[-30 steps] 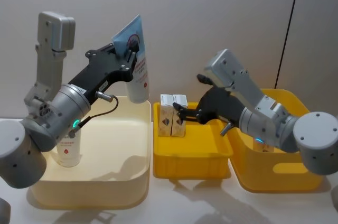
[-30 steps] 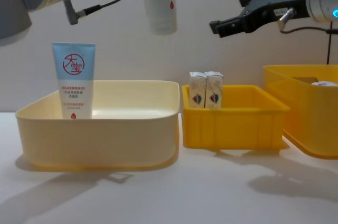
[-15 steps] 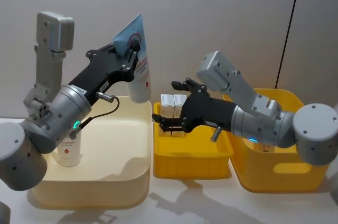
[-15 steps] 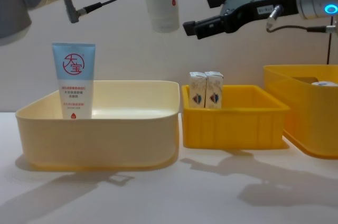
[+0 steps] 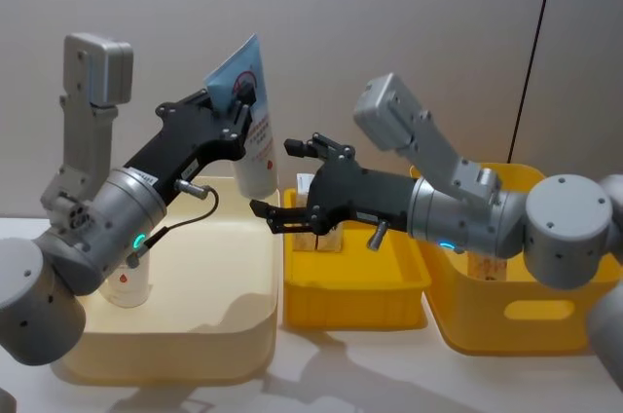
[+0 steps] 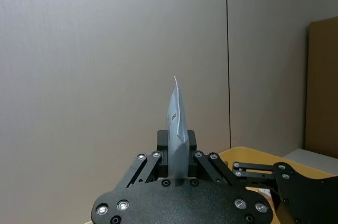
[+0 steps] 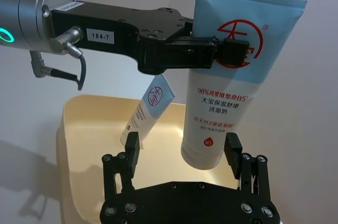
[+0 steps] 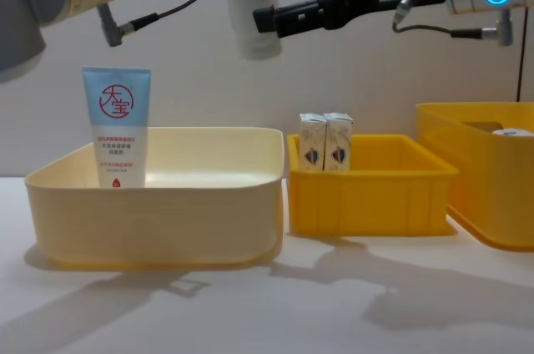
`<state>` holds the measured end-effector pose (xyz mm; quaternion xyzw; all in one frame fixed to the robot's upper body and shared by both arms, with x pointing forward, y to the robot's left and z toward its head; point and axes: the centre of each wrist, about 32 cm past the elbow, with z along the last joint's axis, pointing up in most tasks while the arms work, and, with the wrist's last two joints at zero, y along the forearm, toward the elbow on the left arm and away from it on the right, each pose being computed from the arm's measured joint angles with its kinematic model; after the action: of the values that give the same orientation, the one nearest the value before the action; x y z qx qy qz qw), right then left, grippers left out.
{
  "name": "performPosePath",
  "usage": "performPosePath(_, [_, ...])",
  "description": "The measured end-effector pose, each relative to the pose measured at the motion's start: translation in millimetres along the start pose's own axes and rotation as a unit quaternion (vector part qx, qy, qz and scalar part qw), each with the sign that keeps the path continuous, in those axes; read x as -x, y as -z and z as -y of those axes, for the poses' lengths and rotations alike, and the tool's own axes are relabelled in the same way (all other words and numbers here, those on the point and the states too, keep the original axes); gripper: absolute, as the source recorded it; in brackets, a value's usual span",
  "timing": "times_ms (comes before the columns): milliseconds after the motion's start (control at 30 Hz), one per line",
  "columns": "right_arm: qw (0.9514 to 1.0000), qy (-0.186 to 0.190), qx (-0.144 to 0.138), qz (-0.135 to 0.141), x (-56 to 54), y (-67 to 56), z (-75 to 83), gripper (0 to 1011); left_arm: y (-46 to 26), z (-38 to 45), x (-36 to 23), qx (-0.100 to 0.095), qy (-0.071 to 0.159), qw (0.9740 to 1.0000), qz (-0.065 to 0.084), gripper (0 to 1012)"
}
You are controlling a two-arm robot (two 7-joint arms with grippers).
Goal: Bimanual collaborative sorting of washing and personal care products
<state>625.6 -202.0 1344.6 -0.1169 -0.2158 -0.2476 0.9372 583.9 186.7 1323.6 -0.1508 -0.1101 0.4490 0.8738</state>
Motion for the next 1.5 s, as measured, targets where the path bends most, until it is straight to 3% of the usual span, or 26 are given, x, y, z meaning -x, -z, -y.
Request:
performPosePath(300, [1.0, 0.001, -0.004, -0.002, -1.5, -1.4, -3.5, 1001, 1.3, -4.2, -0.2, -0.002, -0.007, 1.0, -0.001, 177])
performPosePath(833, [0.9998, 0.005, 0.017, -0.007, -3.0, 3.9, -0.5, 1001, 3.0, -7.0, -0.5, -0.006, -0.013, 0.9999, 0.001, 178])
performPosePath(1500, [0.9991, 0.023, 0.022, -0.026, -5.4, 9.0, -14.0, 1001, 3.1, -5.3, 9.0, -0.001, -0.007, 1.0, -0.003, 178])
